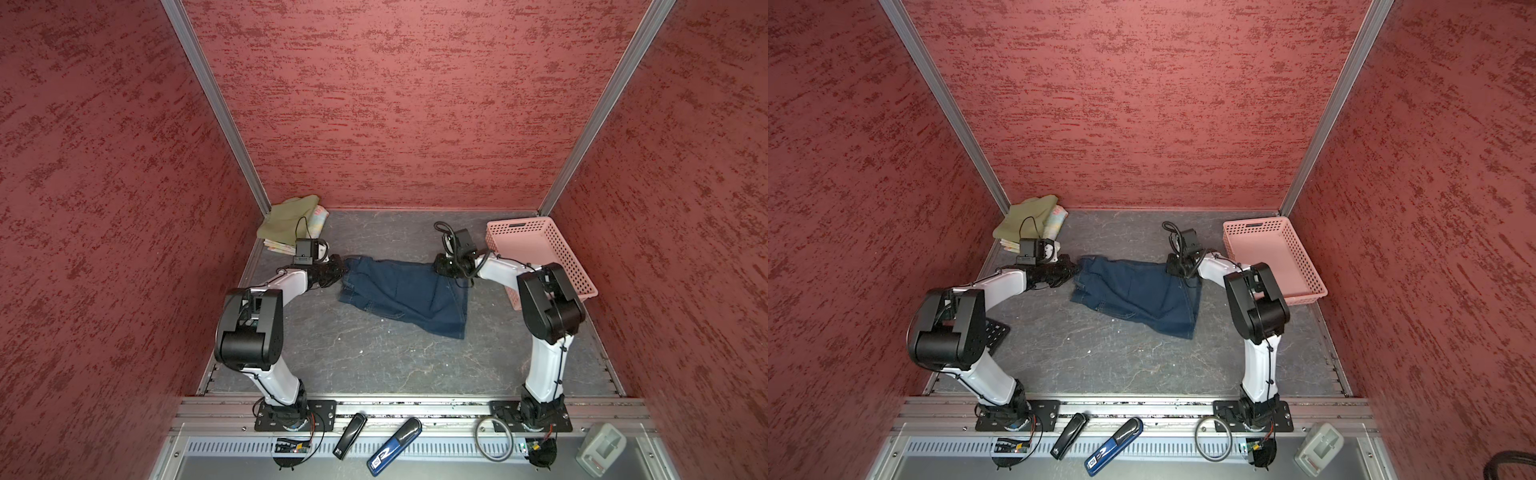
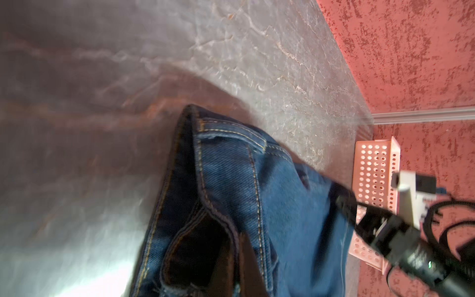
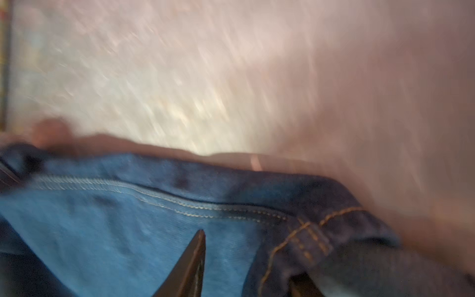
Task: Fold and stack skirts
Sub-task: Rotate the skirt at the center of the table, then smooth out the skirt at the center of the table.
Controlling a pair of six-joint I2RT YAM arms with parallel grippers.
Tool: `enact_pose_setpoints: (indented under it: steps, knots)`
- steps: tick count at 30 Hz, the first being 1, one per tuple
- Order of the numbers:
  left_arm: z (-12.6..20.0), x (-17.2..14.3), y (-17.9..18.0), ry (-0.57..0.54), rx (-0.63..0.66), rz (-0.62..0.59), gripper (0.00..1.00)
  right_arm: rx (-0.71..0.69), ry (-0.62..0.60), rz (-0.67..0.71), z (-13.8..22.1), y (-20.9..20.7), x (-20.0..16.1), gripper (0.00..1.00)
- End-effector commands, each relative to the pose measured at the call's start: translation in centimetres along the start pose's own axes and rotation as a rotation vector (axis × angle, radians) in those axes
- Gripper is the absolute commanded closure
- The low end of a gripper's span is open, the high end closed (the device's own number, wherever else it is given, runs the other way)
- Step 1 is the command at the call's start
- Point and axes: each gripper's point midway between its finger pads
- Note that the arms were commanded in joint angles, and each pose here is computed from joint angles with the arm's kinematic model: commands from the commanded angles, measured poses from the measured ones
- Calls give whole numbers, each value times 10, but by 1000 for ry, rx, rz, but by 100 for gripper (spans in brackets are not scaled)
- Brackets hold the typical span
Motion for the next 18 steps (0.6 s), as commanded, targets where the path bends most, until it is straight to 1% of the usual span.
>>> enact_pose_setpoints:
  steps: [1, 4, 6, 7, 9, 11, 15, 18]
  knots:
    - [15, -8, 6, -34, 40, 32, 100, 101, -66, 109, 1, 24, 48, 56]
    - [21, -18, 6, -45, 46, 32, 100, 98, -107, 133, 9, 27, 76, 41]
    - [20, -25, 7, -39, 58, 26, 100, 86, -138, 124, 26, 21, 84, 32]
    - [20, -27, 8, -35, 62, 23, 100, 71, -146, 114, 36, 14, 82, 28]
    - [17, -29, 6, -25, 62, 13, 100, 52, -151, 97, 55, 0, 70, 23]
    - [14, -31, 5, -18, 64, 5, 100, 38, -136, 77, 70, -16, 45, 20]
    - [12, -37, 4, -7, 84, -17, 100, 34, -119, 42, 90, -37, -2, 19]
    - [8, -46, 9, 12, 108, -28, 100, 36, -100, 17, 91, -48, -27, 21]
Point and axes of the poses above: each gripper's point midway between its finger pads, its own z axis back along the fingers, its own y axis along the line the jaws close on, x = y × z, and after that the axes turned 1 degree about z, right-handed
